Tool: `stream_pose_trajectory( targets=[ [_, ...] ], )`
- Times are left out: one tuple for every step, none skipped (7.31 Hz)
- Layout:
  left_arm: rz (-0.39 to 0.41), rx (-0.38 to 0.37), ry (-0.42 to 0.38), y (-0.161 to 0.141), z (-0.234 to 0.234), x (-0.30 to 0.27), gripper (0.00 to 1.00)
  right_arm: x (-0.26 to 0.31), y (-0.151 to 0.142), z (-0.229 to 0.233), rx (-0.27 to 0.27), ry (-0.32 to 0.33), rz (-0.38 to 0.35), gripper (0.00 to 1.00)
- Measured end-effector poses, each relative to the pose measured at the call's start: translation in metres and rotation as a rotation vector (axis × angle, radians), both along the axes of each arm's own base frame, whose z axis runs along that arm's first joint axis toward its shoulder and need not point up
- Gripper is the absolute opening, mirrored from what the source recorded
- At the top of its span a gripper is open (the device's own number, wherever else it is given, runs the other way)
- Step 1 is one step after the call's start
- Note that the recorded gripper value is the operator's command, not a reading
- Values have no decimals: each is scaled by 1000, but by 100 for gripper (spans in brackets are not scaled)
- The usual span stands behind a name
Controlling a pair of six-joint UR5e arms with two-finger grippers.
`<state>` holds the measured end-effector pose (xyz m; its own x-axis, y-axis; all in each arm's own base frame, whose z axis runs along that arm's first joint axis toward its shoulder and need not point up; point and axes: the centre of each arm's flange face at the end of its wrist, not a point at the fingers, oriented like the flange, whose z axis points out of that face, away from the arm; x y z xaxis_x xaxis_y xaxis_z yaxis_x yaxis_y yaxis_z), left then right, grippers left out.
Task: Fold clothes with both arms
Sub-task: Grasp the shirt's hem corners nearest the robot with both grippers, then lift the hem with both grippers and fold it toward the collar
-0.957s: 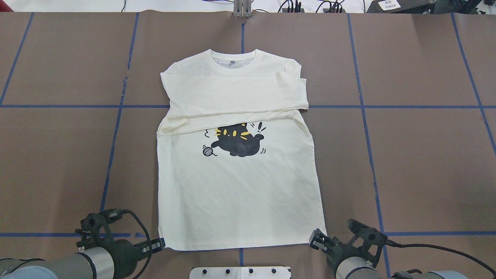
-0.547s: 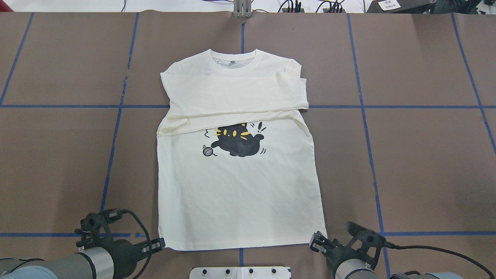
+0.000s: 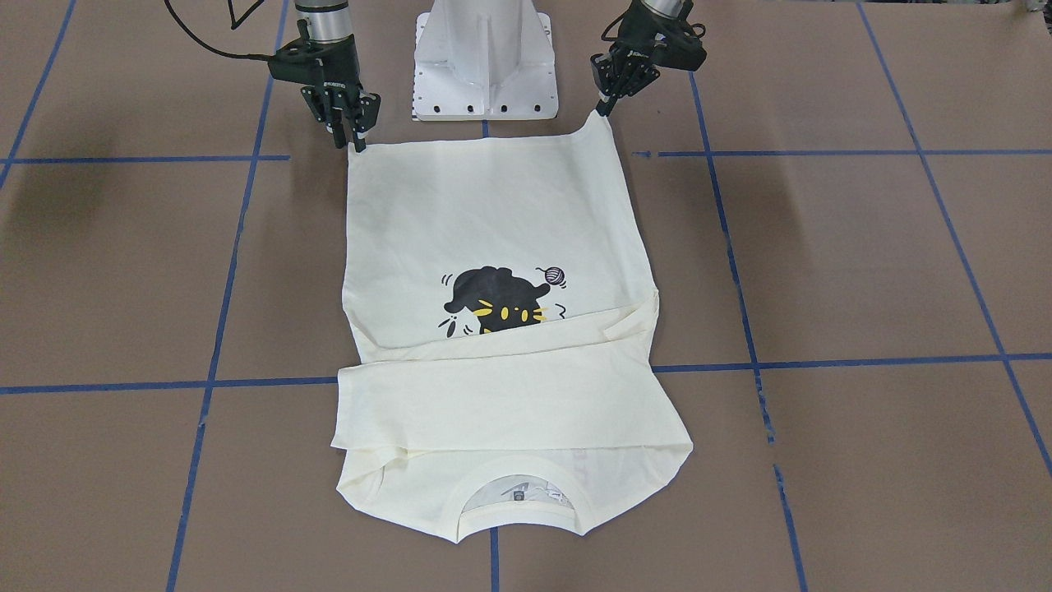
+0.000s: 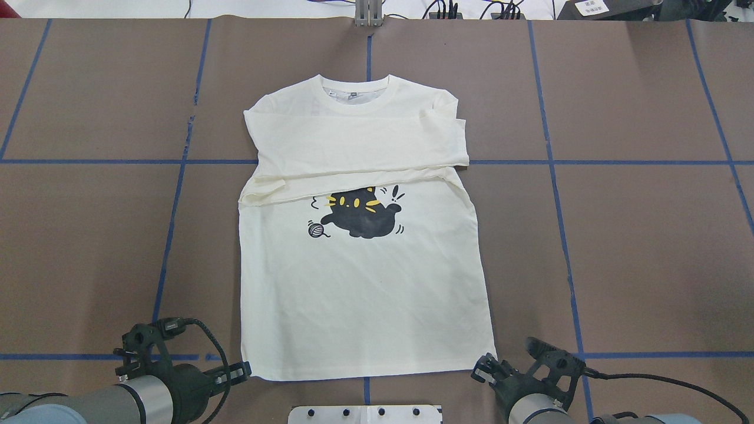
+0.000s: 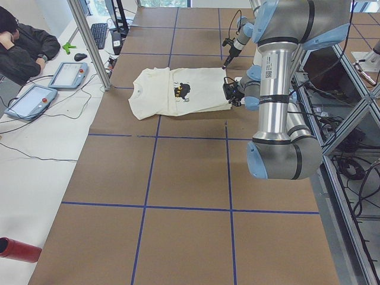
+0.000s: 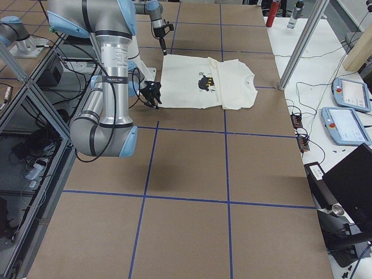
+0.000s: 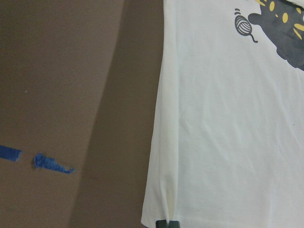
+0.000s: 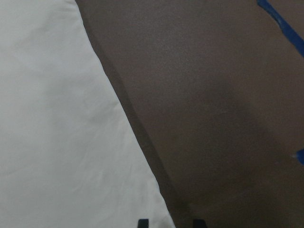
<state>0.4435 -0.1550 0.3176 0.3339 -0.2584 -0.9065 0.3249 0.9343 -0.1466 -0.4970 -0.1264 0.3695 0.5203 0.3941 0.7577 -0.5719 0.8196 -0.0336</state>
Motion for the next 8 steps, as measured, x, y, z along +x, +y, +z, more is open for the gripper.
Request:
stream_pose_trajectory(
  targets=[
    [0,0,0,0,0,0,0,0,0,-1,0,-2,1,0],
    [-1,0,1,0,0,0,0,1,-1,-3,0,-7,3,0],
    [-1,-1,0,0,0,0,0,3,-3,-8,0,-17,5,0],
    [0,-1,-5,0,2,1,0,12,-9,-20,0,-36,9,0],
    [3,-3,-4,1,1,-1,0,32,-15,-41,-6,-50,5,0],
    [28,-15,1,4,-14,-11,0,58,-17,-68,-23,-57,-15,0],
    [80,-40,-3,9,-44,-34,0,87,-14,-98,-41,-69,-42,0],
    [134,-66,-7,16,-78,-68,0,115,-9,-124,-52,-87,-70,0]
  ],
)
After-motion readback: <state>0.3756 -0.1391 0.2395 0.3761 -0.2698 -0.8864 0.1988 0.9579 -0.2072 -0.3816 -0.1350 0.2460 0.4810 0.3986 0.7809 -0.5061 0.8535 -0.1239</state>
